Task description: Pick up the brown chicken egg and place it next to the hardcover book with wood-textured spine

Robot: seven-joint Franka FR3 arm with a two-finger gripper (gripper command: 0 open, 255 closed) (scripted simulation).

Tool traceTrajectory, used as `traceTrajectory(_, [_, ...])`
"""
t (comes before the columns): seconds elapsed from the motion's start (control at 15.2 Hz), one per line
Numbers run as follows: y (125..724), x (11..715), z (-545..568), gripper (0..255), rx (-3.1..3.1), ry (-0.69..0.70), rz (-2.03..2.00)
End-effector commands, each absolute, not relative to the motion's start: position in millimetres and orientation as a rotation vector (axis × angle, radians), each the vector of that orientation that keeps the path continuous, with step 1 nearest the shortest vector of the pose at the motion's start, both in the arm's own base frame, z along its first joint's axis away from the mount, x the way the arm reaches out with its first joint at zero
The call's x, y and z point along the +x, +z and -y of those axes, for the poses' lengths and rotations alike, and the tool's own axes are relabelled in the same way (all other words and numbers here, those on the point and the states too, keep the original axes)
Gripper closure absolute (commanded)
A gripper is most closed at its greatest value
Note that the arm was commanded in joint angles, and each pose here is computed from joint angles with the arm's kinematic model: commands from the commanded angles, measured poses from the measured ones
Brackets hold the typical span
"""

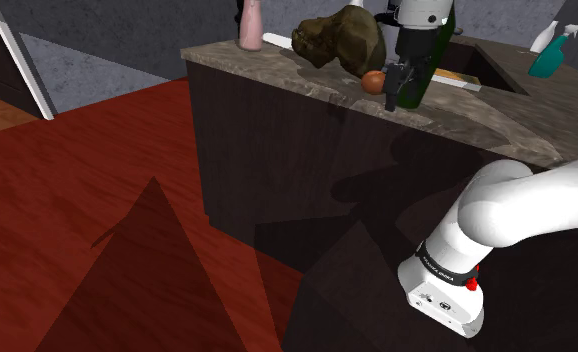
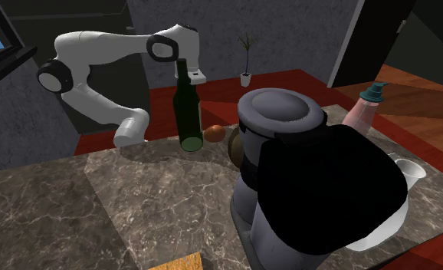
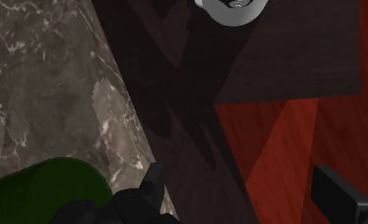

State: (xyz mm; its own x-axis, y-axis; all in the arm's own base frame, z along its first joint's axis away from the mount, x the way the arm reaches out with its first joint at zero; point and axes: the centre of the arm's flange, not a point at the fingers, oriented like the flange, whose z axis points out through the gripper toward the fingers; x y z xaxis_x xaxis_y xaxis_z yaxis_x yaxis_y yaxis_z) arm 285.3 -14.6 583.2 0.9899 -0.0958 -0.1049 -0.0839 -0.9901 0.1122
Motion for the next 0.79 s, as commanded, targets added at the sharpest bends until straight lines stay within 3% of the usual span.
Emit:
traceTrajectory(0.0, [583.2, 285.3, 14.6, 0, 3.026, -0.167, 0.137])
traceTrajectory(0.73, [600.5, 409.9, 84.5, 0, 2.903, -0.242, 0.197])
